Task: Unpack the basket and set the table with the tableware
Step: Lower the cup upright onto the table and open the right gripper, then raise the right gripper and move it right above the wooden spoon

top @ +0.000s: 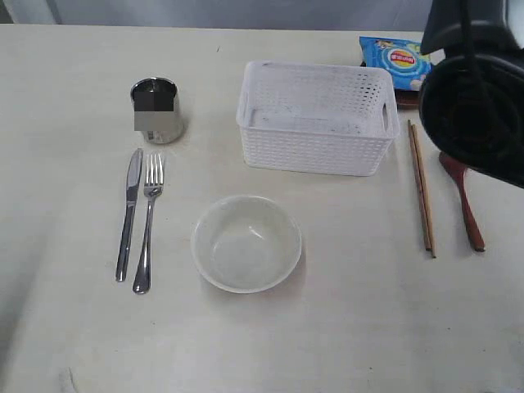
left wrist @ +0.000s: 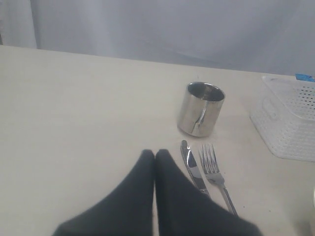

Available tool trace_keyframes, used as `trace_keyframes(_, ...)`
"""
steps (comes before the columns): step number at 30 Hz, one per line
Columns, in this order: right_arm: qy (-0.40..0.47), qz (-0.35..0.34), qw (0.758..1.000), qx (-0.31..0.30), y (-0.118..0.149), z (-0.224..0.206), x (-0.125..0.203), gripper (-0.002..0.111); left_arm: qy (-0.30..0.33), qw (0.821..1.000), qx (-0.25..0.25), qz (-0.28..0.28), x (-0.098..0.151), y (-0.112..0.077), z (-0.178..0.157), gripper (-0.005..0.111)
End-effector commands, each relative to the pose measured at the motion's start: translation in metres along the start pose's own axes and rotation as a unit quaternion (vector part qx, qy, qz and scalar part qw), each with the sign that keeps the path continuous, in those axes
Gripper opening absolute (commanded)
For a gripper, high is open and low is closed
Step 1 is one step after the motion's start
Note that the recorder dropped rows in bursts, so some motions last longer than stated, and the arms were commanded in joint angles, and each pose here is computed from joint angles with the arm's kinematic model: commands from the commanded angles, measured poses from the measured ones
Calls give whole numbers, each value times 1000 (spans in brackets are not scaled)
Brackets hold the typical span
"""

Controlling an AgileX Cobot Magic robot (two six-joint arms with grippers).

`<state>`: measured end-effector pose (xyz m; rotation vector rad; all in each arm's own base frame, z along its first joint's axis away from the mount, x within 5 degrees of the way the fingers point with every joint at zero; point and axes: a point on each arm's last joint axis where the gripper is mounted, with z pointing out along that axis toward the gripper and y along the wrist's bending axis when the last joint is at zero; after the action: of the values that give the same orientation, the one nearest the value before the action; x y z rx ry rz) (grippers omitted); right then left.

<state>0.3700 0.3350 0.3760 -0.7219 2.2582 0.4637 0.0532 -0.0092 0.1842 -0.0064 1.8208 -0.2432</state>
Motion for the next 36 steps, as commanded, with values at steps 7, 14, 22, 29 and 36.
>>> trace_keyframes(7, -34, -51, 998, -4, 35, -6, -2, -1, -6, 1000, 1, -1, 0, 0, 0, 0)
trace_keyframes(14, -30, -52, 998, -3, 35, -6, -1, -1, -6, 1000, 1, -1, 0, 0, 0, 0)
trace_keyframes(22, -27, -48, 998, -4, 35, -6, -1, -1, -6, 1000, 1, -1, 0, 0, 0, 0)
trace_keyframes(29, -12, -60, 995, -76, 47, -4, 4, -1, -6, 1000, 1, -1, 0, 0, 0, 0)
trace_keyframes(36, -105, -110, 979, -136, 56, -18, 35, -1, -6, 1000, 1, -1, 0, 0, 0, 0)
